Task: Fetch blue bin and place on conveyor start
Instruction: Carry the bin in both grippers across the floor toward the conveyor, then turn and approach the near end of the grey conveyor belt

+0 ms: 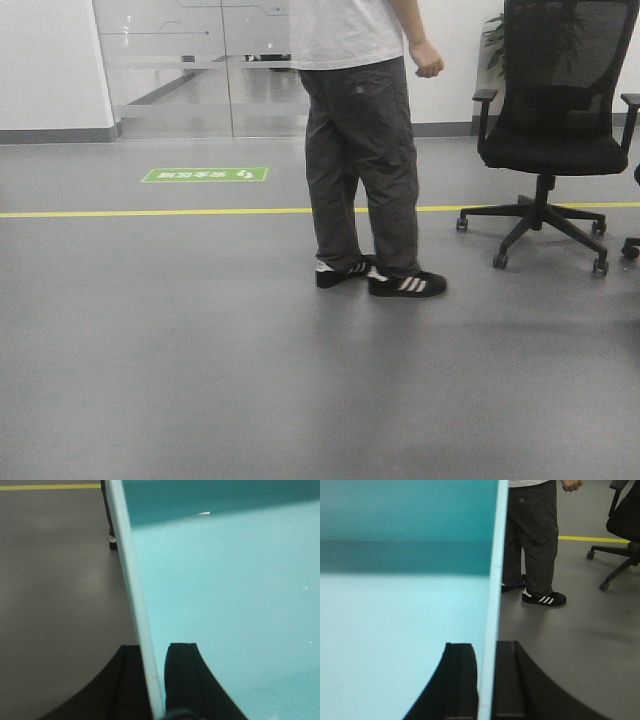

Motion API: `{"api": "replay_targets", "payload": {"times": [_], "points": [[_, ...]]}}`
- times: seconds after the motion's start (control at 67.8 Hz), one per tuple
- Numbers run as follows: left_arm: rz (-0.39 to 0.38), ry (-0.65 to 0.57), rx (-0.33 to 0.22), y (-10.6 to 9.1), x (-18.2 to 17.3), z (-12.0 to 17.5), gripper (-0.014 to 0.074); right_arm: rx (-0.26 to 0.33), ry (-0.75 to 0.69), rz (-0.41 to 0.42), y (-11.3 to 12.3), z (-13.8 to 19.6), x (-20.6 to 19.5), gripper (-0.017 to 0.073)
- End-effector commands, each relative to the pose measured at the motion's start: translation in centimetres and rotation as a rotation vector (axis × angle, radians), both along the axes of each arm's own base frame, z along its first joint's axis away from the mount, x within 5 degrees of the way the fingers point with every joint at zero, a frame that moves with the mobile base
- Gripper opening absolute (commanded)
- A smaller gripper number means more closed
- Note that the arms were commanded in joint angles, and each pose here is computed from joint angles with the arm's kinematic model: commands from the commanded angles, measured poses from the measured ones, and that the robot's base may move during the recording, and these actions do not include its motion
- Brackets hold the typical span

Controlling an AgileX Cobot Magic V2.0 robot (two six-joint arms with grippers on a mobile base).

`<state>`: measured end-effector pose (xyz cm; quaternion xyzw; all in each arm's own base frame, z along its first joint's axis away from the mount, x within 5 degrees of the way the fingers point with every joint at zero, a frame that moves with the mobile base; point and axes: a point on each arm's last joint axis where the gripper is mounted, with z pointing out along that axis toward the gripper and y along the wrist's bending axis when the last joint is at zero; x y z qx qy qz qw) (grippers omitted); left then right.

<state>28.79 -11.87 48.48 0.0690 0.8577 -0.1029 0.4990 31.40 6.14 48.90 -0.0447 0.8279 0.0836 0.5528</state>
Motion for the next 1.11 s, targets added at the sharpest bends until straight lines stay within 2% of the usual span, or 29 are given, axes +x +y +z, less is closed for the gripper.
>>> {"api": "replay_targets", "payload": {"times": [0.0,0.354,1.092], "points": [[-0.056,-0.122,-0.089,-0.7,-0.3,1.7,-0.0111,0.050,-0.059,0.020,0.3,1.0,-0.4,-0.0152],[-0.068,-0.228,-0.130,-0.9,-0.1,2.7,-0.0111,0.050,-0.059,0.020,0.3,1.0,-0.4,-0.0152],[-0.070,-0.245,-0.135,-0.9,0.0,2.8,-0.0111,0.050,-0.059,0.020,0.3,1.0,-0.4,-0.0152]]}}
